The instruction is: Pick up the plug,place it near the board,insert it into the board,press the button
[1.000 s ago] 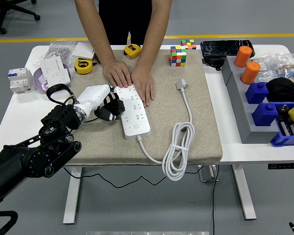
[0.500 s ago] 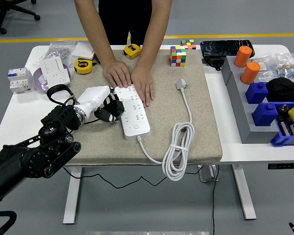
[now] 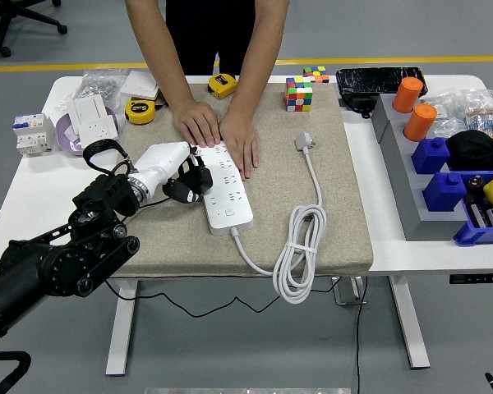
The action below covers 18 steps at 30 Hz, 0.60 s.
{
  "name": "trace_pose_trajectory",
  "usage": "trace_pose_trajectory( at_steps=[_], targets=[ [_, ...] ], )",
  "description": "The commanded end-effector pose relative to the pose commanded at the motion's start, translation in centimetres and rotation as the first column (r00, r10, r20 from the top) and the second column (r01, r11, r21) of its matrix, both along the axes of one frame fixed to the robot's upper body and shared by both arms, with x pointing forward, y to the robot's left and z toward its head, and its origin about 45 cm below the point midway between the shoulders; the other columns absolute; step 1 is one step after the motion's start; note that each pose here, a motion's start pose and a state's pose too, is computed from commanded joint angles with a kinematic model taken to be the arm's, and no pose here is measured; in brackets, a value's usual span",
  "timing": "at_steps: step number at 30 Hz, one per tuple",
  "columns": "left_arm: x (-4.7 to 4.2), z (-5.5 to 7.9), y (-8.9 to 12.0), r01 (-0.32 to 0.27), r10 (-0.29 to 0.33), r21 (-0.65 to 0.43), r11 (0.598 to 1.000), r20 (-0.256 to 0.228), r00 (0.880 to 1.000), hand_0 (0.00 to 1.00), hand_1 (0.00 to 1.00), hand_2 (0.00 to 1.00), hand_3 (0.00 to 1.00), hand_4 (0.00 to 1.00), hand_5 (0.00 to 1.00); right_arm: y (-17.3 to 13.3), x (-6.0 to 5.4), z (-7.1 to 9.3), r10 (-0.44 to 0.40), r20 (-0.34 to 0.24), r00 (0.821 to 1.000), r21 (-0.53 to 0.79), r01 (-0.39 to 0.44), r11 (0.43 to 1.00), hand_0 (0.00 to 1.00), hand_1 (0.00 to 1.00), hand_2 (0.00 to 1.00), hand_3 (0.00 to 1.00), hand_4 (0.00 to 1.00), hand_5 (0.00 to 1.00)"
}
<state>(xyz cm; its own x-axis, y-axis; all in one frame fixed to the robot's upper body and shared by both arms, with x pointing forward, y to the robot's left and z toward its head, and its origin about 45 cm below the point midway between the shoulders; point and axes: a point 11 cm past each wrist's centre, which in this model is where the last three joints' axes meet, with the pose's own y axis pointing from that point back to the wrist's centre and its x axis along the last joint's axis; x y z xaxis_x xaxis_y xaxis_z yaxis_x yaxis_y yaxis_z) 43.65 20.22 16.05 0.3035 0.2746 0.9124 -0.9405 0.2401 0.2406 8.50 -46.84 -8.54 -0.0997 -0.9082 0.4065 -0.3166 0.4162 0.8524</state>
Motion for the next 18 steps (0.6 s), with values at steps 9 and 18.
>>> trace_pose_trajectory(
  at_steps=[9, 18],
  targets=[
    [0.09, -0.12, 0.17, 0.000, 0.000, 0.012, 1.000, -0.006, 1.000, 0.455, 0.345, 0.319, 0.416, 0.717, 0.002, -0.03, 0.17, 0.05, -0.001, 0.004, 1.000, -0.001, 0.001, 1.000, 0.959, 0.845, 0.779, 0.787, 0.998, 0.998],
    [0.04, -0.30, 0.14, 0.002, -0.002, 0.018, 1.000, -0.011, 1.000, 0.456, 0.344, 0.319, 0.417, 0.716, 0.002, 0.00, 0.26, 0.06, -0.001, 0.007, 1.000, -0.001, 0.001, 1.000, 0.959, 0.844, 0.779, 0.788, 0.998, 0.998]
  ],
)
